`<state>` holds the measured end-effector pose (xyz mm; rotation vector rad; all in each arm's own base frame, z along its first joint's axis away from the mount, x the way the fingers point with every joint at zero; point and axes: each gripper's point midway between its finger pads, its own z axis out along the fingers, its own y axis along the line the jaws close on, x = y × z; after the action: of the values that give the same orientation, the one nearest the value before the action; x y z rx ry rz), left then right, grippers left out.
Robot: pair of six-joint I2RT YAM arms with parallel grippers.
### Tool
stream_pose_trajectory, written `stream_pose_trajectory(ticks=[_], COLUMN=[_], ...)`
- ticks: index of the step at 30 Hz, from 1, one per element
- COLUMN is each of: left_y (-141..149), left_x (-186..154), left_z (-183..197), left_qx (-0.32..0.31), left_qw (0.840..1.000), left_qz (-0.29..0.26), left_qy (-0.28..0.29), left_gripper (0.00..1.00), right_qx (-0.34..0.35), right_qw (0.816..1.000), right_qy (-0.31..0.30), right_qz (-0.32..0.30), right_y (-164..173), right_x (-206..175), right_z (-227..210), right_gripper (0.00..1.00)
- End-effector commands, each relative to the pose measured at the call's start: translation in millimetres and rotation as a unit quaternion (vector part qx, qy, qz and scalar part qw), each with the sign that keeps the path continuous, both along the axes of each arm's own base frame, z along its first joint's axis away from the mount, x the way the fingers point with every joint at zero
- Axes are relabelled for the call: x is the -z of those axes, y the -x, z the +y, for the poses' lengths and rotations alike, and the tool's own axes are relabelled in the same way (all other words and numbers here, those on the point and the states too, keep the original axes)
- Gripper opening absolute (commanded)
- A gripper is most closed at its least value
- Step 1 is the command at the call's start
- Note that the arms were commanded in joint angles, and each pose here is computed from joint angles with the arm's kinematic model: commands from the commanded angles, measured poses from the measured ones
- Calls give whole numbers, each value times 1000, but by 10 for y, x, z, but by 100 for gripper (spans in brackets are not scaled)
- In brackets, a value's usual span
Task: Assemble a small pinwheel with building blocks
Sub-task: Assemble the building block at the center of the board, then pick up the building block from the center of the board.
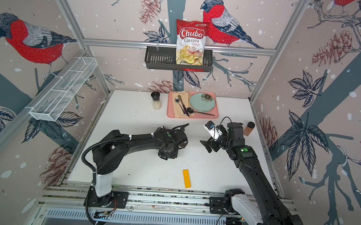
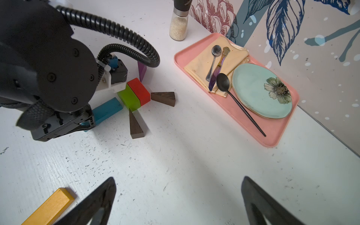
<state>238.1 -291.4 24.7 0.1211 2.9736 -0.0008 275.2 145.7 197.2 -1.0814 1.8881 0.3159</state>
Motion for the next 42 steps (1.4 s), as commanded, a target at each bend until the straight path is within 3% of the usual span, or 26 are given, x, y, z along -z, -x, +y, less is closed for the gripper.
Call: stream_pose_trajectory(ticks=[1,19,23,29,32,37,42], left_y=[-13,-62,-70,-105,-122,-222,-190], left_x=[0,4,-1,-71,-227,-848,-1192], left_z=[21,49,18,-37,-84,-142,159], left_qx=[-4,-2,1,6,12,38,44], left_qw=[1000,1000,1000,1000,999,990,981], left_qz=[-1,-4,-5,-15,-29,-102,-155], left_qy=[-5,-15,-8,8,31,89,107], left_gripper=[38,36,47,55,57,58,58], right_qx=[-3,-4,-5,-1,13,33,9], right_qw=[1000,1000,1000,1000,1000,999,997], right_qy=[-6,-5,-5,-3,1,12,13], right_qz=[-7,-6,-5,-5,2,29,77], right_y=[-11,-17,-8,-18,-37,-8,213], right_x=[-46,-49,-41,-48,-52,-12,177], right_z=[19,25,29,14,-31,-103,-1], right_gripper=[100,100,100,100,100,100,100])
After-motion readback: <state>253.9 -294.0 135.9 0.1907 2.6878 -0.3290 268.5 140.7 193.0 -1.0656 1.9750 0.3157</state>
